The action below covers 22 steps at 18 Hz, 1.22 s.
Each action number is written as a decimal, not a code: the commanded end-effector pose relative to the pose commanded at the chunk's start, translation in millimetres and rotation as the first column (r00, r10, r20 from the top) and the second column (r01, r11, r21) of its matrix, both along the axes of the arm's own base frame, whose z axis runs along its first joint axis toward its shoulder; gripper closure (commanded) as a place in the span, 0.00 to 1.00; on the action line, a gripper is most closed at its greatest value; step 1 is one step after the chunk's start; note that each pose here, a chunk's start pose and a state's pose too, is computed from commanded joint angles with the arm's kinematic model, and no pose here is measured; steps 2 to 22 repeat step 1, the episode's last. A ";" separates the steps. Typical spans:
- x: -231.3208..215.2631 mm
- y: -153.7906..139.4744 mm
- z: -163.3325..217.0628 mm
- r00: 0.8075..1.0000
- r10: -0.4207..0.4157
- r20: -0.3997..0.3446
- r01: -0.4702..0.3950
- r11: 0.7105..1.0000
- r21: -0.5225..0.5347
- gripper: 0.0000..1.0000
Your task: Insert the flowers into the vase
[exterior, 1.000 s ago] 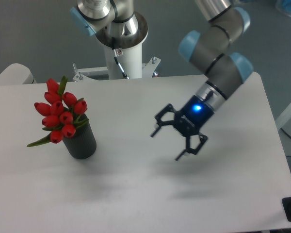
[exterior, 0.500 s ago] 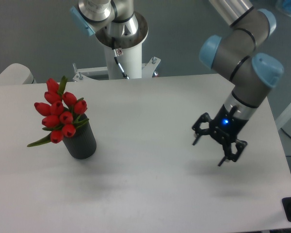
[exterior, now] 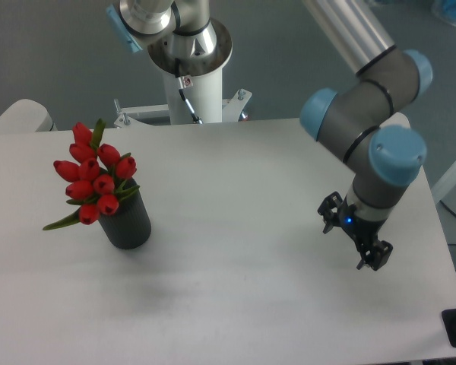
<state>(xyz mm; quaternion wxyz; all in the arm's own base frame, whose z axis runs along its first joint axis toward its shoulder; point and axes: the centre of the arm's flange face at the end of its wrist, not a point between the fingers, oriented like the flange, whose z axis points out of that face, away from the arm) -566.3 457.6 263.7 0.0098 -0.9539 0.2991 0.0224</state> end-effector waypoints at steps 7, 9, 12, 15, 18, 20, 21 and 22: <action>0.8 0.8 -2.9 1.000 -0.001 0.004 0.002 1.000 -0.002 0.00; 0.8 0.8 -2.9 1.000 -0.001 0.004 0.002 1.000 -0.002 0.00; 0.8 0.8 -2.9 1.000 -0.001 0.004 0.002 1.000 -0.002 0.00; 0.8 0.8 -2.9 1.000 -0.001 0.004 0.002 1.000 -0.002 0.00; 0.8 0.8 -2.9 1.000 -0.001 0.004 0.002 1.000 -0.002 0.00; 0.8 0.8 -2.9 1.000 -0.001 0.004 0.002 1.000 -0.002 0.00; 0.8 0.8 -2.9 1.000 -0.001 0.004 0.002 1.000 -0.002 0.00; 0.8 0.8 -2.9 1.000 -0.001 0.004 0.002 1.000 -0.002 0.00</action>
